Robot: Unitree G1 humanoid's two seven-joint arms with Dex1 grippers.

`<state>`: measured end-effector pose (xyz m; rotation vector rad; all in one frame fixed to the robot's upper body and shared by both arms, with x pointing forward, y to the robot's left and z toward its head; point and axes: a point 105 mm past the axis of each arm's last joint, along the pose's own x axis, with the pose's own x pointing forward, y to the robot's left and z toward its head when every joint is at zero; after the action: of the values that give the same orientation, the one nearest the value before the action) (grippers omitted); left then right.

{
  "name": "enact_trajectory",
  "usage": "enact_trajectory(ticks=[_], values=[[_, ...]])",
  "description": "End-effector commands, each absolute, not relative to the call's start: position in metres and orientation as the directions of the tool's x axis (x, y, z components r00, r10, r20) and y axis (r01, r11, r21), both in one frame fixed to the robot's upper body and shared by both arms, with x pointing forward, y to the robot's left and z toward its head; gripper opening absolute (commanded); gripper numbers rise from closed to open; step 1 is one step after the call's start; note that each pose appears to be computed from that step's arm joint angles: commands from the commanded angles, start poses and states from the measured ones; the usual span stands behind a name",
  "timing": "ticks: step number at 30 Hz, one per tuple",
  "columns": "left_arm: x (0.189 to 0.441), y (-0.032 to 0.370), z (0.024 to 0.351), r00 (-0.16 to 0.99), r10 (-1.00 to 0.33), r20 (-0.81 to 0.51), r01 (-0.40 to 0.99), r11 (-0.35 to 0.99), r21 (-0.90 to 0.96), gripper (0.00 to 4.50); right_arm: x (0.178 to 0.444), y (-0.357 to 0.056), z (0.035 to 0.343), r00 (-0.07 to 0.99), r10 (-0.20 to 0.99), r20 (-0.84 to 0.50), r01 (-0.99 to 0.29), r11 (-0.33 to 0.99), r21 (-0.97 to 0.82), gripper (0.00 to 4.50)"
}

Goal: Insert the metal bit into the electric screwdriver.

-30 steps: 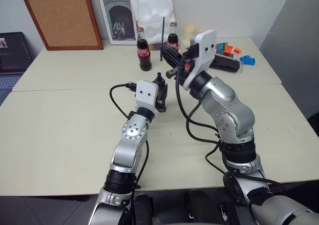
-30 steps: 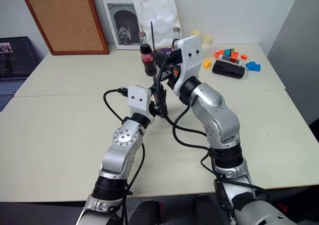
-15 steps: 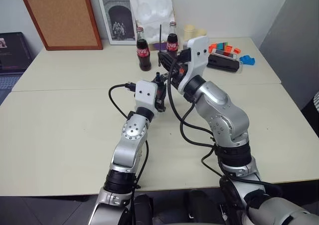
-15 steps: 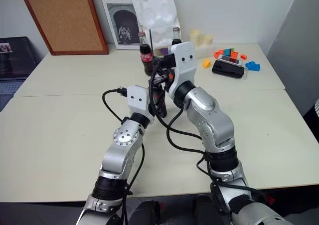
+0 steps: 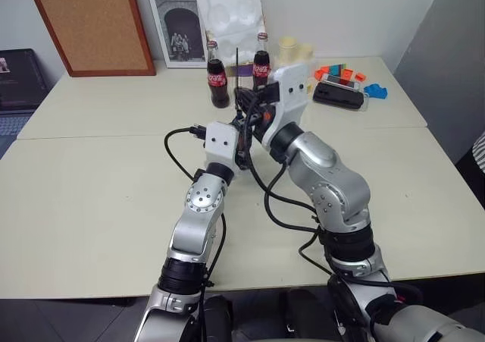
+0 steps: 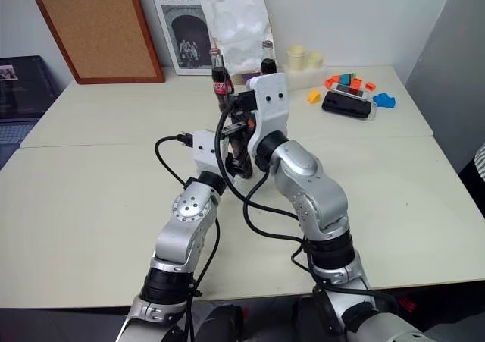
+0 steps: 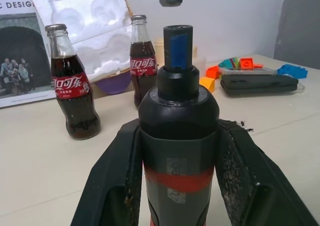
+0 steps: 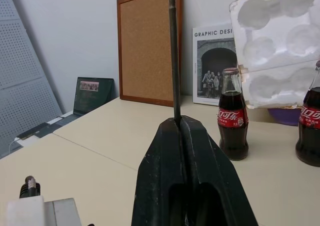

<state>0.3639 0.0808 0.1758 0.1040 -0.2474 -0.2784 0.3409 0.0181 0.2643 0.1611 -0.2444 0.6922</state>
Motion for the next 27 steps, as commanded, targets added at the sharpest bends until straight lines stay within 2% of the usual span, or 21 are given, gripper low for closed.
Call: enact_trajectory(ticks=[1,27], values=[[0.366,0.09,0.188,0.936,-0.231,0.265,0.204,0.971,0.125,1.66,0.333,0.02,0.28,0.722,0.601,0.343,-0.655,0.754,0.056,0.0],[0.365,0.09,0.186,0.938,-0.235,0.255,0.208,0.97,0.127,1.66,0.346,0.024,0.271,0.729,0.592,0.345,-0.641,0.766,0.04,0.0]])
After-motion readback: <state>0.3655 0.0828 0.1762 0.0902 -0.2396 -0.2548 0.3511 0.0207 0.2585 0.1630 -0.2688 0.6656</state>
